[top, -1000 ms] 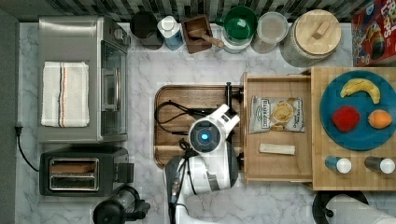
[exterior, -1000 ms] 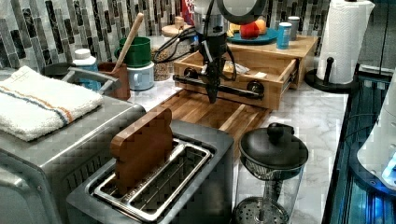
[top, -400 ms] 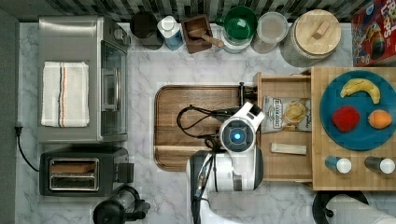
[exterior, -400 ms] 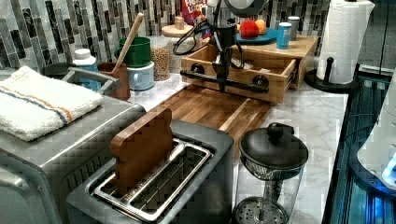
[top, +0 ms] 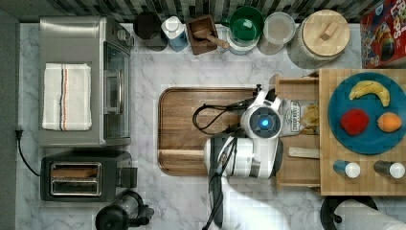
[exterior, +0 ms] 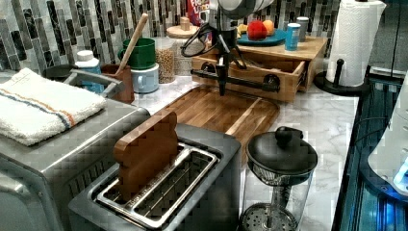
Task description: Close the drawer.
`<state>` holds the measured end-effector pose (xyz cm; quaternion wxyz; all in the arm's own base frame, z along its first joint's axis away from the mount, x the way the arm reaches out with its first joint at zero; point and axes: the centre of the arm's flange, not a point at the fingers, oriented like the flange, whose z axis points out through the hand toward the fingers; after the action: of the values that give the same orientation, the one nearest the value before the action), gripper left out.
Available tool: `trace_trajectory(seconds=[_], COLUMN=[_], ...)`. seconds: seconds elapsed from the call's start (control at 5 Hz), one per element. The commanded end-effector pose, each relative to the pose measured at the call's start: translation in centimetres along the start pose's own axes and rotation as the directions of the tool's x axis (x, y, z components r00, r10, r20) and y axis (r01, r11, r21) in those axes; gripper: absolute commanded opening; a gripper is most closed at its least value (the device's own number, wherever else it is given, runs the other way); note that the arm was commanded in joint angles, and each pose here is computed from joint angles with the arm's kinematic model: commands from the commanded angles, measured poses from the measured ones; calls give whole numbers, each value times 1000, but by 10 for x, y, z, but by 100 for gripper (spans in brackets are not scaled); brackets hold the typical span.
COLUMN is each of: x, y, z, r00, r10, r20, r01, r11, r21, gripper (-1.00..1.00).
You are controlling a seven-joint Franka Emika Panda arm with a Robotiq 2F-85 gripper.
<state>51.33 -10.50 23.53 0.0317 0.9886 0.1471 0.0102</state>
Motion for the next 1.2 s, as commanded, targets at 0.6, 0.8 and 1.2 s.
trace_trajectory(seconds=[0.6, 0.8, 1.2], x=[-64, -65, -69], y=[190, 211, 228], z=[-108, -102, -92], r00=[971, 976, 978], r10=[235, 211, 187], r20=[-45, -55, -94], r01=[-239, -217, -202], r11=[959, 964, 960], r21=[-154, -153, -193], gripper=[-100, -100, -100])
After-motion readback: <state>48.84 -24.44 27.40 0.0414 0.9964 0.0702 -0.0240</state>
